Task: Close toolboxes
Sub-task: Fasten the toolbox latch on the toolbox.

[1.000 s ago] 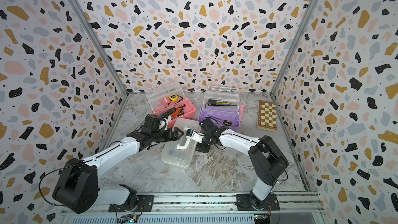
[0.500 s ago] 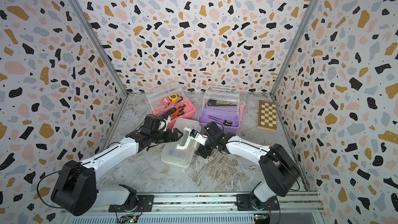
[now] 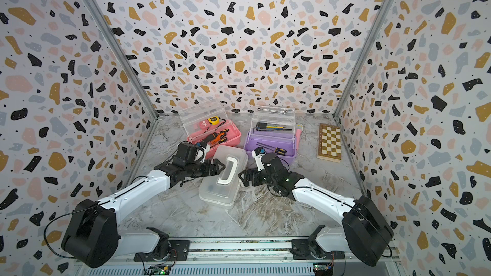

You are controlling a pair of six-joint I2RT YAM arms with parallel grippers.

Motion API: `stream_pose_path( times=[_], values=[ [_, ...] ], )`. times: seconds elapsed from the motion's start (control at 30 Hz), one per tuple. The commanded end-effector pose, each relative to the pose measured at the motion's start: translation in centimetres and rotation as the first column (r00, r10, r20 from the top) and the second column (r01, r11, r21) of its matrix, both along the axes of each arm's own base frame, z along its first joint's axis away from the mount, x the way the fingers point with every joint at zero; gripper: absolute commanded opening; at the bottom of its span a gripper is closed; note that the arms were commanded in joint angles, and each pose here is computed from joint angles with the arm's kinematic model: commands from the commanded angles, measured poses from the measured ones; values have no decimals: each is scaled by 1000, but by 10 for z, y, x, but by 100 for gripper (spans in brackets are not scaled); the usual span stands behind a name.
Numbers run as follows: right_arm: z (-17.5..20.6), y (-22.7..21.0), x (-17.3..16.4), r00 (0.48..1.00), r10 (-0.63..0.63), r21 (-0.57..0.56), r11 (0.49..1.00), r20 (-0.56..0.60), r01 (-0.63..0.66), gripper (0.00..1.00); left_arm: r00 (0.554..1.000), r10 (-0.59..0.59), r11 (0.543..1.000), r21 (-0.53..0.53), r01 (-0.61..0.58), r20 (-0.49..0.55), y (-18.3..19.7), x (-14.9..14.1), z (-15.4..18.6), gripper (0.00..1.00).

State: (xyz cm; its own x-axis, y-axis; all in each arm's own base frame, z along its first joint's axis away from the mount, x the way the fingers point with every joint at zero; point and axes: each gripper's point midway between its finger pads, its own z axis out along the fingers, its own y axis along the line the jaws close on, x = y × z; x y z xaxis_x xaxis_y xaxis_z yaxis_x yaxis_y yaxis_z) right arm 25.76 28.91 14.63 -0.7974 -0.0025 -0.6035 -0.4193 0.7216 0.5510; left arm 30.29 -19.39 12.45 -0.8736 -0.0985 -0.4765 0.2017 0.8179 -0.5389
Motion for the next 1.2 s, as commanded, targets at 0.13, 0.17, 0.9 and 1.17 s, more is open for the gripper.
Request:
stream_pose_path(
  times=[0.13,0.17,0.9,1.17],
  values=[
    [7,27,13,947,-138,200,959,-290,202,100,999,-7,1000,17,7,-50,2,-12,-15,92],
    [5,31,13,941,-132,223,953,-311,207,100,999,-8,1000,16,8,-51,2,-13,-15,92],
    [-8,77,11,918,-7,378,910,-398,171,82,991,-39,998,-48,33,-129,-8,-26,-39,87],
    [-18,54,5,946,-56,180,976,-320,119,83,998,52,998,28,-51,-35,11,-14,-1,96]
  ],
)
